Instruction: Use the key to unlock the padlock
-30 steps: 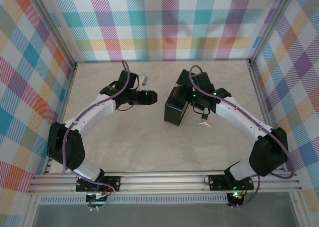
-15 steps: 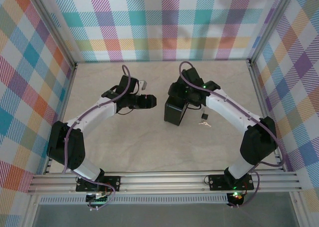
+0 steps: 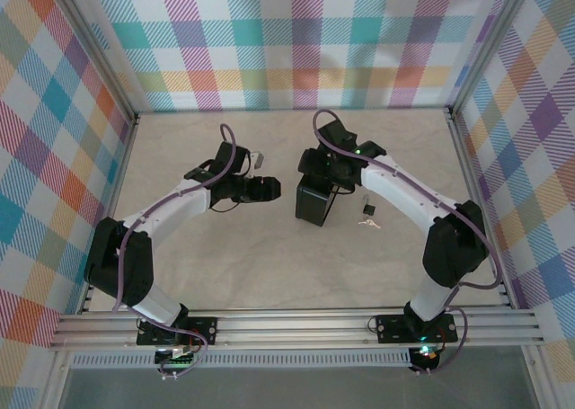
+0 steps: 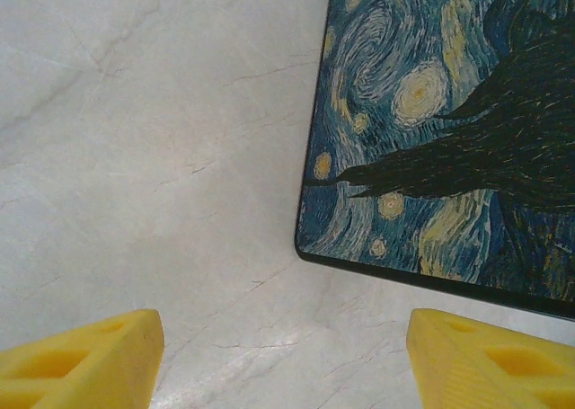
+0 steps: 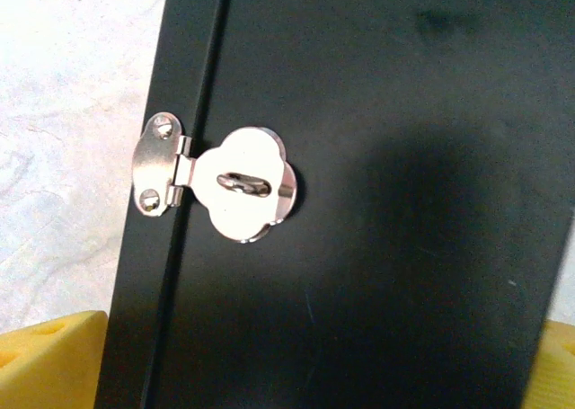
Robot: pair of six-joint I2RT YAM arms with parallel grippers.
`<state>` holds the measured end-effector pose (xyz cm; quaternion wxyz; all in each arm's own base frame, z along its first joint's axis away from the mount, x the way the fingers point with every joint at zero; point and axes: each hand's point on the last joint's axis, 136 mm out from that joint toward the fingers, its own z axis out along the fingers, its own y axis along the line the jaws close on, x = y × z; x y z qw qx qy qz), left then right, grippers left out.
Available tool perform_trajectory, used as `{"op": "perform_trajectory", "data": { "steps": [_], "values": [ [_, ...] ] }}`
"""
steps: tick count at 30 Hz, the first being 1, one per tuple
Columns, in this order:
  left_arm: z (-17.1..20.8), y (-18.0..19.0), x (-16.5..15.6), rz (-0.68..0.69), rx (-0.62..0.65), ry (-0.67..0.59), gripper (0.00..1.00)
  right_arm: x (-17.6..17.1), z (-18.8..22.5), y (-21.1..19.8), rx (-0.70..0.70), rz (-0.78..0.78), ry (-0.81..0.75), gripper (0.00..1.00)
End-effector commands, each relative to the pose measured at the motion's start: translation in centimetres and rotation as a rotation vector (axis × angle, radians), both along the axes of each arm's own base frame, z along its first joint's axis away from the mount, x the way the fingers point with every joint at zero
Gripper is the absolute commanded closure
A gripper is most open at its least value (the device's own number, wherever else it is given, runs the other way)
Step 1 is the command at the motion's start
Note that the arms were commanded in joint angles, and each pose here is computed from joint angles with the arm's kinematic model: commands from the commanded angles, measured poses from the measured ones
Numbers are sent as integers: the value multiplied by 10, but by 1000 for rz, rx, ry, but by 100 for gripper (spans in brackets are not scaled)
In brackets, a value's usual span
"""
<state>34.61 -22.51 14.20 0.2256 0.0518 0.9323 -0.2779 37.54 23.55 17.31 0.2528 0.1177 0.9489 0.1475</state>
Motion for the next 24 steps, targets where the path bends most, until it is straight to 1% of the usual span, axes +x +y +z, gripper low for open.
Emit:
{"op": "perform_trajectory", "data": {
  "steps": [1, 4, 6, 10, 12, 15, 19, 24],
  "values": [
    [16, 5, 4, 13, -25, -53, 28, -5, -12, -9, -86, 2, 40, 0],
    [15, 6, 1, 0, -12, -50, 28, -7, -18, -11, -99, 10, 56, 0],
    [16, 7, -1, -11, -1, -50, 29, -9, -20, -10, -84, 15, 60, 0],
    [22, 5, -8, -39, 0, -57, 30, -11, -22, -5, 57, 26, 49, 2],
    [25, -2, -12, -65, -11, -61, 30, -11, -21, 0, 145, 54, 42, 3],
    [28, -9, -17, -88, -23, -60, 31, -15, -20, 2, 242, 92, 40, 3],
    [31, -18, -19, -107, -30, -65, 31, -21, -18, -4, 336, 105, 22, 4],
    [34, -43, -20, -160, -25, -74, 32, -32, -14, -1, 469, 169, 7, 3]
  ]
}}
